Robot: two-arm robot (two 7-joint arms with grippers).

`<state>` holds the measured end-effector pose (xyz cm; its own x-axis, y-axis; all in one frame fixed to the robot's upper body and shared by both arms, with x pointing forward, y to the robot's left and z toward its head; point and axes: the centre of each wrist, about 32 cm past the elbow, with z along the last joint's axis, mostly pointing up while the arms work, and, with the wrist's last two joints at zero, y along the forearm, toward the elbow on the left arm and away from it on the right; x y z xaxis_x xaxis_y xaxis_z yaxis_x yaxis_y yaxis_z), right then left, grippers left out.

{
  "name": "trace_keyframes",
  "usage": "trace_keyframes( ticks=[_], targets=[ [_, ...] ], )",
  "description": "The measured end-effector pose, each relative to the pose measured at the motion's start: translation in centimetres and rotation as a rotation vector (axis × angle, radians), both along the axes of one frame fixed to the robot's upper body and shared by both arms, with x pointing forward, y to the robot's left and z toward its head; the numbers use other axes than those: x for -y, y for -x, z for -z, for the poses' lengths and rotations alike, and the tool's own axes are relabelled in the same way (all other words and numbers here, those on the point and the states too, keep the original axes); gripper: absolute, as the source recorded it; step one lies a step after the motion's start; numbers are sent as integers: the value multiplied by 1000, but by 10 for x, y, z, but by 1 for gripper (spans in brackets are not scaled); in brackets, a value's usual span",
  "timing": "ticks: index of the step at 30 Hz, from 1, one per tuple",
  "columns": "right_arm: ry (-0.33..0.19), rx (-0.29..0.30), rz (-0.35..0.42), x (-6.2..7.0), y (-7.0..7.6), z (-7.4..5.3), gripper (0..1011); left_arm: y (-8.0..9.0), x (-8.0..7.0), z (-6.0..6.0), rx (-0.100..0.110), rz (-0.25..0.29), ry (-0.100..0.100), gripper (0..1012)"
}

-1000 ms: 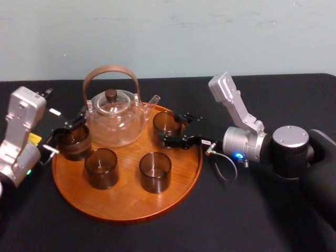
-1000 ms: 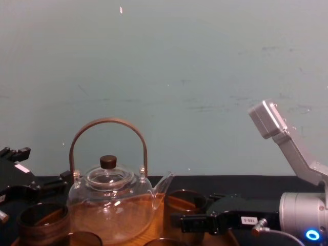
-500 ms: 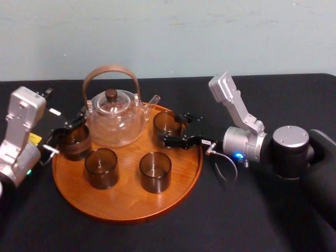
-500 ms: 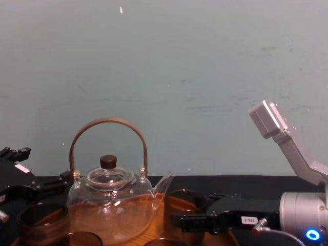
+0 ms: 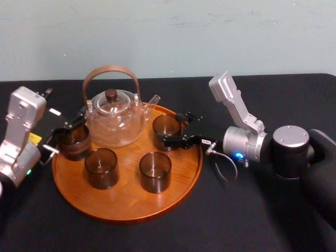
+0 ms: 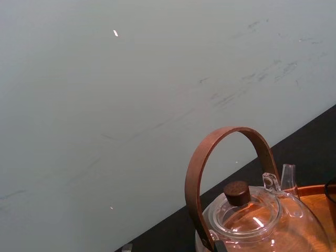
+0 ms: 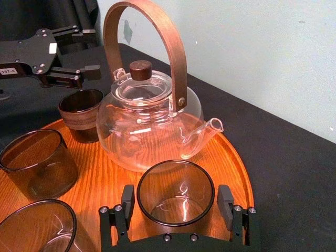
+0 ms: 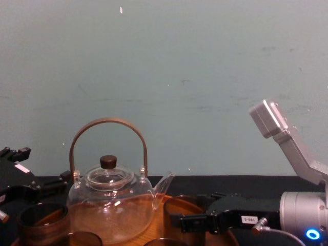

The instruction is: Pick up the glass from the table and place it on the tray.

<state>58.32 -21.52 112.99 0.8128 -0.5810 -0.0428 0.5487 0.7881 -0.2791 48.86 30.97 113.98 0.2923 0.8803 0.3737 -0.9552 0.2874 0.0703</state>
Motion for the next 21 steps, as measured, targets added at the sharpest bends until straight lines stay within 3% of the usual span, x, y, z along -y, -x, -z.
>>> trace_keyframes(
  ticks=[11, 21],
  targets=[
    [-35, 50, -15, 5, 4, -9, 1002, 0, 0, 0, 0, 0, 0, 1001],
    [-88, 133, 4, 25, 19, -28, 1002, 0, 0, 0, 0, 0, 0, 1001]
  ],
)
